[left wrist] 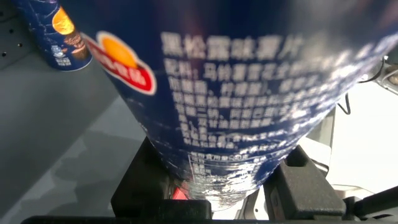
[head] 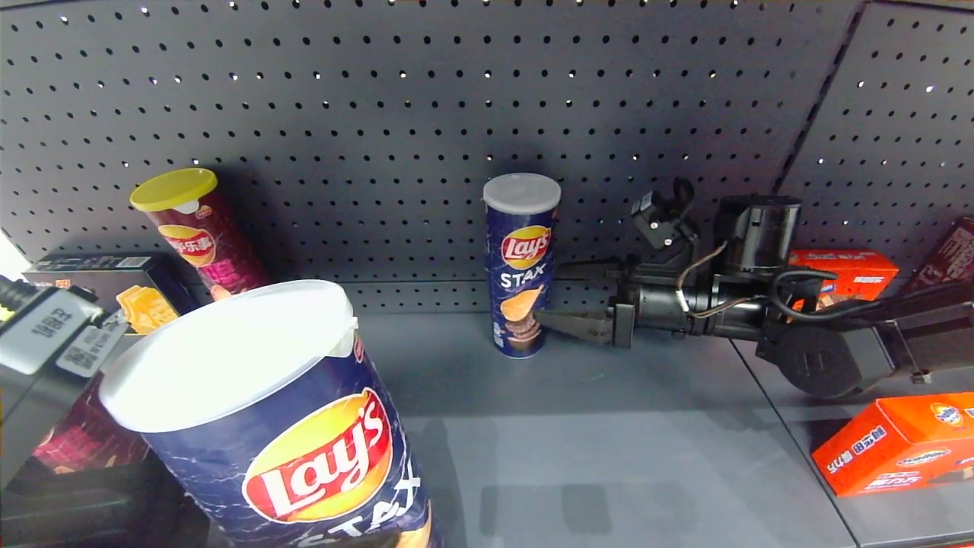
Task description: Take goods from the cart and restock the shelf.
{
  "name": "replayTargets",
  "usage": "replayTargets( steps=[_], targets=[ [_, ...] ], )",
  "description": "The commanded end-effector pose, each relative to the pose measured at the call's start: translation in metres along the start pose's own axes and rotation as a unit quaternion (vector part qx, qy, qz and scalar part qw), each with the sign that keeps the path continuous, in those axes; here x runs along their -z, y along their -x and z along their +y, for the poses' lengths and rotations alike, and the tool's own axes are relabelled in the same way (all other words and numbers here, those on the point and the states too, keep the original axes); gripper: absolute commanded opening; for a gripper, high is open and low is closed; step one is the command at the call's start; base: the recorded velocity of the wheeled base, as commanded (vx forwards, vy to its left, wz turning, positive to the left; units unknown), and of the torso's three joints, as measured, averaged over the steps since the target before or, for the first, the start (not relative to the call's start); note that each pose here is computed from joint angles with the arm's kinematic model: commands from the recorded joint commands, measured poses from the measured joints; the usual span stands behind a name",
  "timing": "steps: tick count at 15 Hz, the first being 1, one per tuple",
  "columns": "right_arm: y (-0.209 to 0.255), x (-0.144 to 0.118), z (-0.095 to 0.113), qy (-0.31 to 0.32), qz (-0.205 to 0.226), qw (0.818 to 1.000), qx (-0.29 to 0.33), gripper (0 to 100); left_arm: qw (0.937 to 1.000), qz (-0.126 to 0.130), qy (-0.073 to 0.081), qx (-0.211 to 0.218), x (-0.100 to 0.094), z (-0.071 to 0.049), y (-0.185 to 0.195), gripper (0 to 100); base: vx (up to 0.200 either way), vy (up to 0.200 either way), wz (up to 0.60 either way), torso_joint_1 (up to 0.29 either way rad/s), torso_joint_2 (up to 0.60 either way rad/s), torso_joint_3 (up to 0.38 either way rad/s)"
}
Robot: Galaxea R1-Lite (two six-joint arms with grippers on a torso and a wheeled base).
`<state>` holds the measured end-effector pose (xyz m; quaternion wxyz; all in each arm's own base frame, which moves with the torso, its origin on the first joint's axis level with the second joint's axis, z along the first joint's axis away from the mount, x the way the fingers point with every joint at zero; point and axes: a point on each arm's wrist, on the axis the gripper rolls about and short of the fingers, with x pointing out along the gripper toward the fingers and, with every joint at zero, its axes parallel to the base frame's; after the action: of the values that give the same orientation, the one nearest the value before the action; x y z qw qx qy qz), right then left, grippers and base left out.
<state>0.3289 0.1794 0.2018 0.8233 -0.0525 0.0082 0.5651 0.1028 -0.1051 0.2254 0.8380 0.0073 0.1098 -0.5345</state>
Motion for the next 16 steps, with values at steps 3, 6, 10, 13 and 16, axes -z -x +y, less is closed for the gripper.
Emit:
replayTargets(
  steps=[3,6,10,13,16],
  targets=[
    [-0.015,0.016,-0.007,-0.009,0.01,1.0,-0.005,100,1.0,0.004,0.002,0.001,0.002,0.0,0.0,0,0.0,0.0,0.0,0.0,0.0,0.0],
    [-0.025,0.02,-0.009,-0.008,0.009,1.0,-0.008,100,1.0,0.006,0.003,0.001,0.004,0.0,0.0,0,0.0,0.0,0.0,0.0,0.0,0.0],
    [-0.043,0.027,-0.011,-0.007,0.009,1.0,-0.018,100,1.0,0.004,0.003,-0.001,0.003,0.0,0.0,0,0.0,0.0,0.0,0.0,0.0,0.0],
    [-0.054,0.03,-0.011,-0.007,0.011,1.0,-0.01,100,1.0,0.003,0.004,-0.008,0.003,0.002,0.002,0,0.0,0.0,0.0,0.0,0.0,0.0],
    [-0.057,0.033,-0.013,-0.003,0.005,1.0,-0.011,0,0.9999,0.005,0.006,-0.009,0.005,0.002,0.002,0,0.0,0.0,0.0,0.0,0.0,0.0]
  ],
)
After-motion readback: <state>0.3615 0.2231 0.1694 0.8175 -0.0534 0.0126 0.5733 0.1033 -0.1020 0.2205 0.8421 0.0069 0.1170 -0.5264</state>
